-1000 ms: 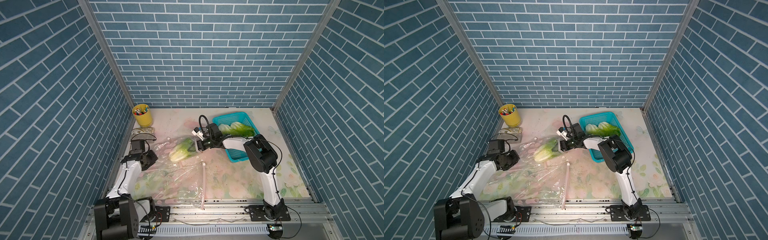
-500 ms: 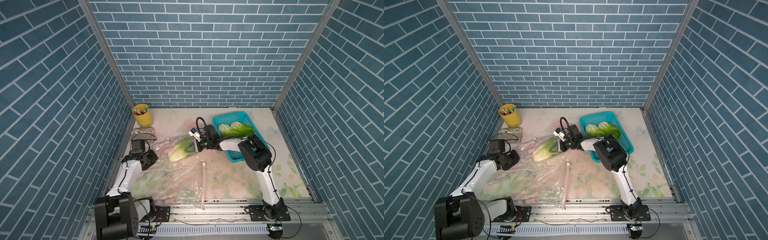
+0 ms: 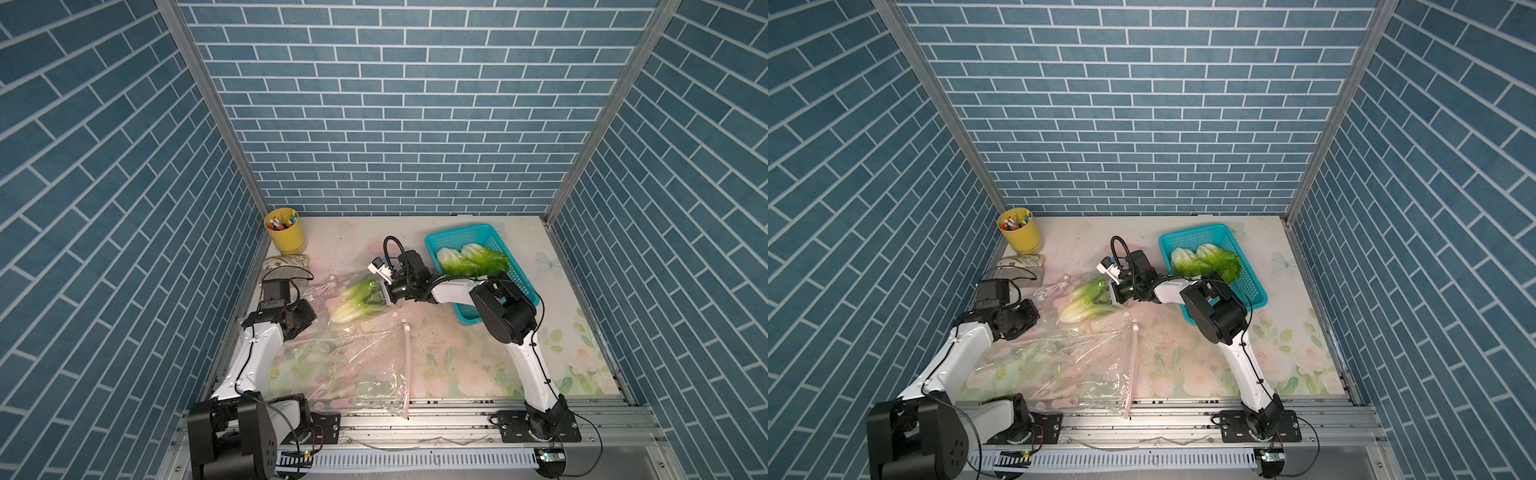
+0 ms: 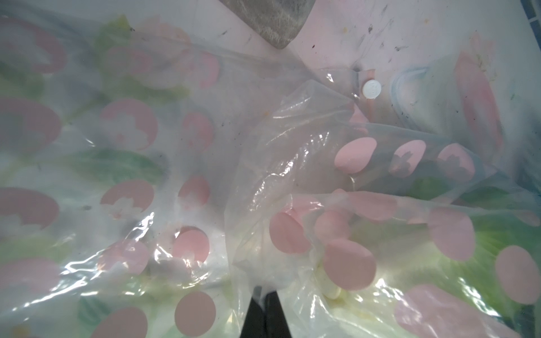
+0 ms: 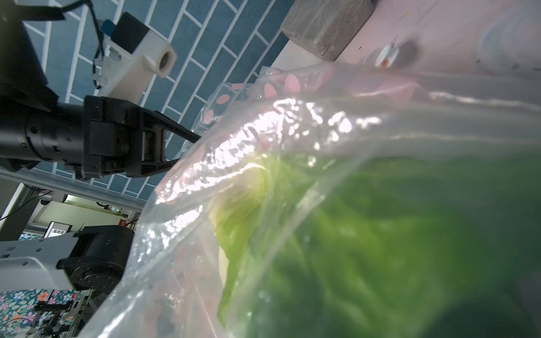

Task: Open the zip-top bag and take out the chinese cabbages
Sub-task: Pick up the Chinese cabbage from the zipper food storage bag.

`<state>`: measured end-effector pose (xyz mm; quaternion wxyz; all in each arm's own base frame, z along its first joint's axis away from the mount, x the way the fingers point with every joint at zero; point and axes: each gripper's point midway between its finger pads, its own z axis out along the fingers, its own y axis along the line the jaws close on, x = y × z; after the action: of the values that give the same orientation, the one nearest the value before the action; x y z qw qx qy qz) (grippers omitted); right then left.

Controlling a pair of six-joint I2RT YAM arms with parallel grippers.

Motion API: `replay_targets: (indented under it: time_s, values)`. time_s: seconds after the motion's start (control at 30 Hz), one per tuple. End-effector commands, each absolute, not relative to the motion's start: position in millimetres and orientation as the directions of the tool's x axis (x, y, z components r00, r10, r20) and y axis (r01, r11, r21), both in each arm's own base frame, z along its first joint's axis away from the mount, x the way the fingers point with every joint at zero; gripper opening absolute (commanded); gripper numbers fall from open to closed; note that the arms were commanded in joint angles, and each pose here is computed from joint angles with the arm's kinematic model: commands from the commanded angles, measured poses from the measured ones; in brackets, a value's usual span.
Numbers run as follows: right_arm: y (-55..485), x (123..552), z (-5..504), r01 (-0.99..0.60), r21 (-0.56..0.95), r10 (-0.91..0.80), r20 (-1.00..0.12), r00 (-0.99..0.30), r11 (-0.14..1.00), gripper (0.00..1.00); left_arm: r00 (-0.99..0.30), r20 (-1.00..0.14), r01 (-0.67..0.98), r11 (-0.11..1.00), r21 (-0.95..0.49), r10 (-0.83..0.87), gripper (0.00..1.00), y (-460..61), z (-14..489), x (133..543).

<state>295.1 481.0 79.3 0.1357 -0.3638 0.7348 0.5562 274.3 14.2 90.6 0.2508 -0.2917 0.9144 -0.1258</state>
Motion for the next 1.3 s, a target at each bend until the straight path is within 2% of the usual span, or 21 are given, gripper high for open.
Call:
replay_targets:
  time_s: [0.0,0.3,0.4,0.43,0.47,0.5,0.53,0.63,0.73,0.83,1.1,1.27]
  values:
    - [462.7,301.0,93.4,-0.688,0.695,-0.364,-0.598,-0.714,0.209,0.0,-0.693,-0.437,-0.457,0.819,-0.348,-0.573,0.0,20.0,107.9,275.1]
    - [425.3,299.2,74.4,-0.644,0.677,-0.34,-0.548,-0.765,0.357,0.0,-0.668,-0.469,-0.485,0.816,-0.313,-0.577,0.0,31.3,122.0,275.0]
    - [418.8,298.3,73.7,-0.638,0.682,-0.322,-0.551,-0.77,0.357,0.0,-0.67,-0.472,-0.445,0.819,-0.362,-0.573,0.0,23.4,128.4,279.0]
    - [417.8,297.4,73.9,-0.641,0.681,-0.326,-0.552,-0.767,0.355,0.0,-0.675,-0.473,-0.41,0.821,-0.397,-0.566,0.04,16.4,132.7,282.9]
    - [417.5,296.1,75.1,-0.649,0.677,-0.335,-0.557,-0.76,0.347,0.0,-0.68,-0.471,-0.373,0.818,-0.438,-0.562,0.43,8.3,137.8,287.2]
    - [418.0,294.4,77.7,-0.658,0.675,-0.344,-0.562,-0.752,0.334,0.0,-0.686,-0.469,-0.33,0.812,-0.481,-0.557,0.78,-0.5,144.2,291.7]
    - [417.8,293.7,78.7,-0.665,0.671,-0.352,-0.567,-0.745,0.328,0.0,-0.691,-0.468,-0.298,0.807,-0.51,-0.551,0.99,-6.7,150.0,295.4]
    - [418.0,291.5,82.4,-0.69,0.655,-0.383,-0.578,-0.72,0.309,0.0,-0.712,-0.479,-0.216,0.809,-0.546,-0.513,1.0,-18.4,171.5,303.8]
    - [418.4,290.6,83.6,-0.698,0.649,-0.401,-0.577,-0.711,0.304,0.0,-0.742,-0.492,-0.176,0.841,-0.512,-0.455,1.0,-19.2,188.2,307.6]
    - [420.2,291.6,86.2,-0.702,0.647,-0.403,-0.582,-0.706,0.296,0.0,-0.787,-0.459,-0.167,0.859,-0.484,-0.412,1.0,-21.3,191.0,311.6]
    - [425.4,291.0,91.9,-0.704,0.659,-0.406,-0.585,-0.702,0.266,0.0,-0.909,-0.359,-0.093,0.941,-0.324,-0.214,1.0,-55.7,151.9,326.8]
    - [424.2,286.1,98.2,-0.713,0.658,-0.417,-0.593,-0.689,0.243,0.0,-0.94,-0.319,-0.013,0.949,-0.315,-0.119,1.0,-78.4,128.9,346.7]
